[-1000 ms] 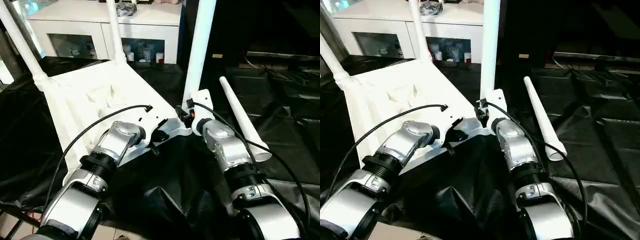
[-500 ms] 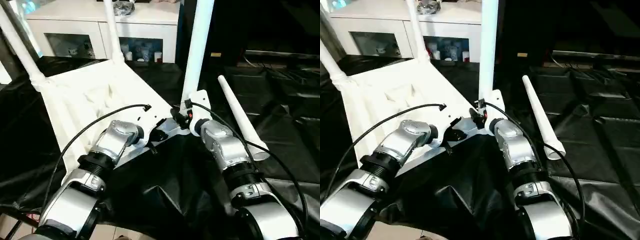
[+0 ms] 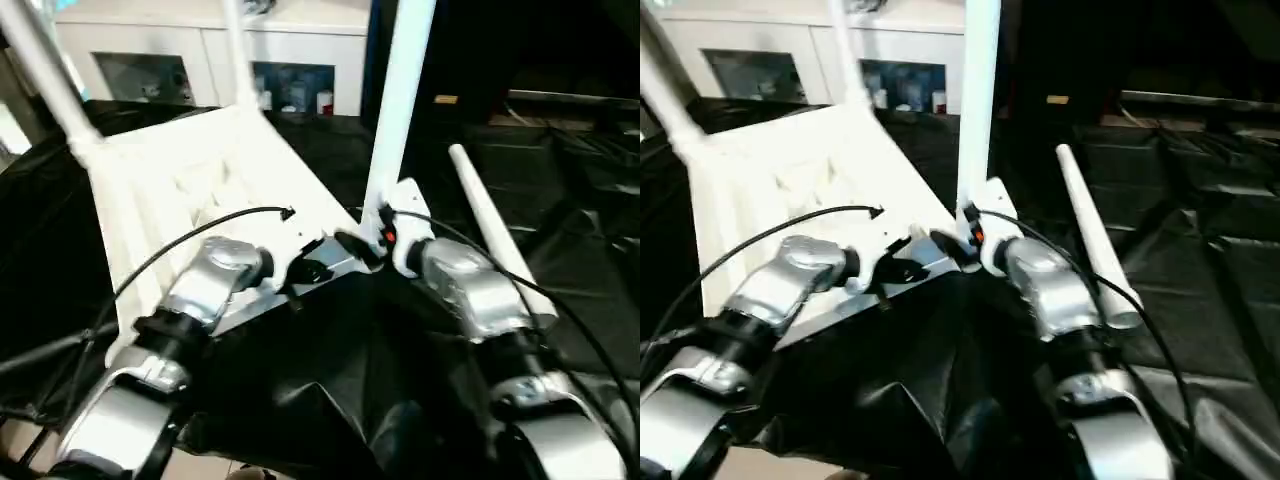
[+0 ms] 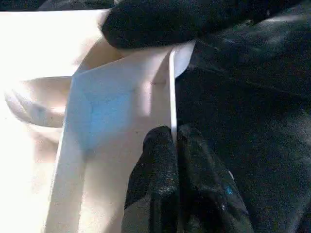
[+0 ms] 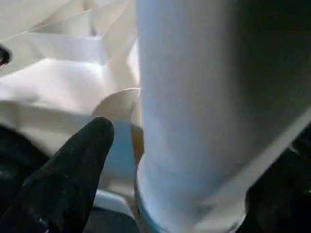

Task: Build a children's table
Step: Insert table leg to table base

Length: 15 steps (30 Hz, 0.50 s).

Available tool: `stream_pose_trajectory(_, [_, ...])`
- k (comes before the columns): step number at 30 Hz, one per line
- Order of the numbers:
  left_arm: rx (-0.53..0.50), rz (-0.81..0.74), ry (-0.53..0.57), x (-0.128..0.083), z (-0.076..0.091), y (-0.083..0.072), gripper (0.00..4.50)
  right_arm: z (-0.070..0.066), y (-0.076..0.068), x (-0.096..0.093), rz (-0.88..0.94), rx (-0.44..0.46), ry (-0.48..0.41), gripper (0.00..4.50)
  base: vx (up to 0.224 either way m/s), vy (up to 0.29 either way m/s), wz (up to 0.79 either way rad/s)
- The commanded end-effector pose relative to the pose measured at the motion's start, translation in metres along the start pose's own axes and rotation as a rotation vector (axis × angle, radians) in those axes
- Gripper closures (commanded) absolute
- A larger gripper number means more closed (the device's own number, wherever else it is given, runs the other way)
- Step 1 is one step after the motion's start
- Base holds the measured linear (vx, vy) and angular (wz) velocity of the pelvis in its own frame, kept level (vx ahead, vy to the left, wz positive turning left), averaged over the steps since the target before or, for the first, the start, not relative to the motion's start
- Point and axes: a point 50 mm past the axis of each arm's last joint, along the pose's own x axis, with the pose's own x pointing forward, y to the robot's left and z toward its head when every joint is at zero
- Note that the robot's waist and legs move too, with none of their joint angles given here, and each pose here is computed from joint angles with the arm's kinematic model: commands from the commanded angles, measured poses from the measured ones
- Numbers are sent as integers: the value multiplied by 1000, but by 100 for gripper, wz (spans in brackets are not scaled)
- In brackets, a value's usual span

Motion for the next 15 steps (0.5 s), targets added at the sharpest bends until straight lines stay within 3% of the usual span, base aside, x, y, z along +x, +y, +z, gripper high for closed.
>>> stream_pose_trajectory(1, [97,-71,-97,-3,24,-6,450,-1,5,-4,79,-4,11,36,0,0,0])
stream_pose_trajectory(10, [165,-172,-106,-19,19,-8,450,2,3,-30,238,-71,-17,36,0,0,0])
stream_pose_trajectory(15, [191,-234,-103,-24,16,-14,450,-3,2,-37,258,-115,18,36,0,0,0])
